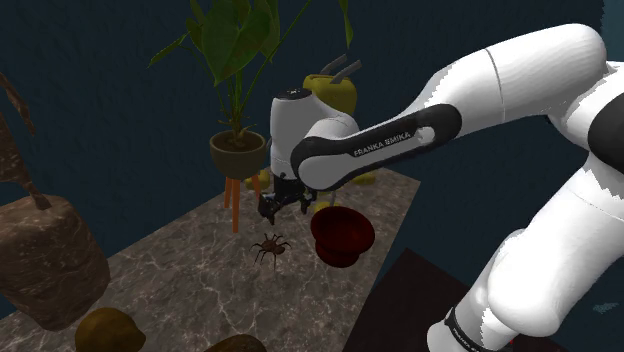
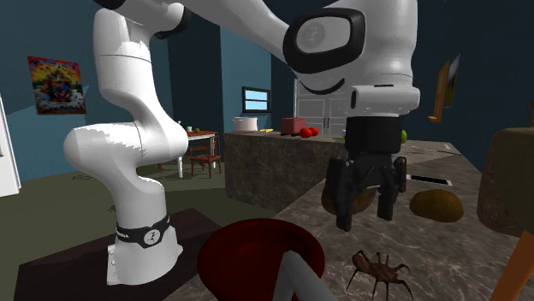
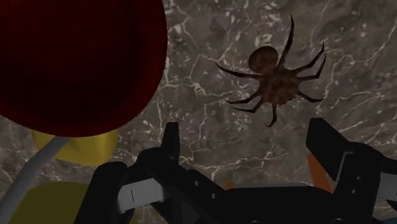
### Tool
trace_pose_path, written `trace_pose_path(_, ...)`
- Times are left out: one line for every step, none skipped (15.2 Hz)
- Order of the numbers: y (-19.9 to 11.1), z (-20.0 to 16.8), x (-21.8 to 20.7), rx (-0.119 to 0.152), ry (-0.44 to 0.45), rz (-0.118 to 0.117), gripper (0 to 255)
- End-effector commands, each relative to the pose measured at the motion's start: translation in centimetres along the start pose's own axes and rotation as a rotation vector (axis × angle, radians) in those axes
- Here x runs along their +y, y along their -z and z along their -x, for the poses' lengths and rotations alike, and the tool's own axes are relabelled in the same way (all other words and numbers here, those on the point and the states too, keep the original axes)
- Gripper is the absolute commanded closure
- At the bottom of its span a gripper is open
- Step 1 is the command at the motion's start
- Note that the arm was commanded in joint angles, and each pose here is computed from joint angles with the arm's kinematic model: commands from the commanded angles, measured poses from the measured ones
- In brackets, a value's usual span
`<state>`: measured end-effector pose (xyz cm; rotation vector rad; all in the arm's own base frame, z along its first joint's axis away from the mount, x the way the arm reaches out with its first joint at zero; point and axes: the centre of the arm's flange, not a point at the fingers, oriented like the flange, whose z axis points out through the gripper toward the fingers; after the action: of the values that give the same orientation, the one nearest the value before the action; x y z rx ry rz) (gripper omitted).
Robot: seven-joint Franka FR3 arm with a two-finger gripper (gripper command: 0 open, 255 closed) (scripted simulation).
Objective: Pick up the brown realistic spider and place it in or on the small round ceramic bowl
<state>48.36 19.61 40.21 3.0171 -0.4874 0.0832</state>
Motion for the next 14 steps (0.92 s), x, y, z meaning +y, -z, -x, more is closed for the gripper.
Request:
trace_pose_path(-1.4,-1.2,-2.0,0.014,-0.012,0.007,0)
trace_pose_path(-2.1,-1.7,-3.0,0.020,-0.017,0.011,0)
trace_pose_path(-2.8,-2.3,-3.9,0.027,-0.023,0.014,0)
trace_pose_path(-3.6,-2.9,-4.8,0.033,-0.028,0.018,0)
trace_pose_path(-4.2,-3.4,-5.6,0.039,-0.033,0.022,0)
trace_pose_path(-4.7,-3.4,-5.6,0.039,-0.033,0.022,0)
trace_pose_path(-5.2,-3.5,-5.6,0.039,-0.033,0.022,0)
trace_pose_path(-5.8,-3.5,-5.6,0.039,-0.033,0.022,0)
trace_pose_path(-6.3,-3.5,-5.6,0.039,-0.033,0.022,0)
trace_pose_path(-6.8,-3.5,-5.6,0.039,-0.033,0.022,0)
trace_pose_path(-7.3,-3.5,-5.6,0.039,-0.033,0.022,0)
trace_pose_path(-7.9,-3.6,-5.6,0.039,-0.033,0.022,0)
trace_pose_path(-8.2,-3.6,-5.6,0.039,-0.033,0.022,0)
trace_pose_path(-8.2,-3.6,-5.6,0.039,-0.033,0.022,0)
